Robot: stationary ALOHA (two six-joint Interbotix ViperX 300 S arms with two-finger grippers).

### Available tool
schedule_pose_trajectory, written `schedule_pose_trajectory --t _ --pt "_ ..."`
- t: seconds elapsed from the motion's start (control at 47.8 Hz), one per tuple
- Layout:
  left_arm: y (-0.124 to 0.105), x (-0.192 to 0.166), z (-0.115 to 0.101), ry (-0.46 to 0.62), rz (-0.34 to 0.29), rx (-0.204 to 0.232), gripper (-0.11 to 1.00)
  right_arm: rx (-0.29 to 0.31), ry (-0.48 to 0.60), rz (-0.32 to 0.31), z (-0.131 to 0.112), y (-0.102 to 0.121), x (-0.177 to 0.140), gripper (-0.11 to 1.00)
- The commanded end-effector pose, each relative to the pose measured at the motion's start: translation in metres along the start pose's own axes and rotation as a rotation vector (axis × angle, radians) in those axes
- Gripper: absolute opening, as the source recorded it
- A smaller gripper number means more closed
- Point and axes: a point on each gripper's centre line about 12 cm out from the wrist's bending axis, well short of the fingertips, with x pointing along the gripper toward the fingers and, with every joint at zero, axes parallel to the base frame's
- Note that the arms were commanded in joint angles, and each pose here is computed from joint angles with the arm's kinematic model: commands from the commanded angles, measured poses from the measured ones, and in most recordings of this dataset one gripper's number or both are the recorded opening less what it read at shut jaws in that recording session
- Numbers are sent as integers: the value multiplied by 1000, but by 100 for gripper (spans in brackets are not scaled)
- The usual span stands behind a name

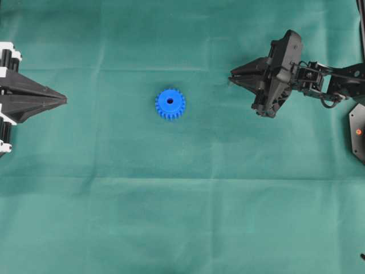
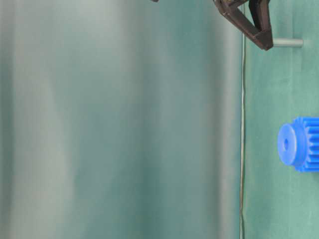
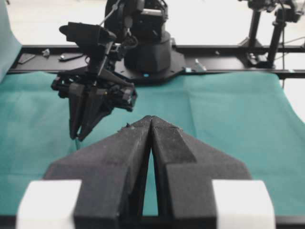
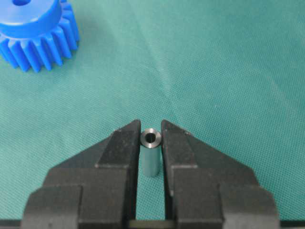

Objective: Insert the shaft placed at a random location into the center hole of the small gear at another random location.
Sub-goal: 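Lift the shaft upright with the right gripper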

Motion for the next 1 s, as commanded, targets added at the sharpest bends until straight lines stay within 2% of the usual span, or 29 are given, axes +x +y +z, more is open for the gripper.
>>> schedule_pose_trajectory --t 0.0,0.272,0.732,0.983 --pt "0 2 8 -18 -1 0 0 -13 -23 -5 8 -1 2 13" --pt "0 2 8 -15 -1 0 0 -11 -34 -5 11 -2 1 13" --pt "0 2 8 -15 -2 -2 0 -6 -26 5 58 -1 -24 13" --pt "0 2 7 -14 -1 -2 0 -9 -40 11 68 0 -33 13"
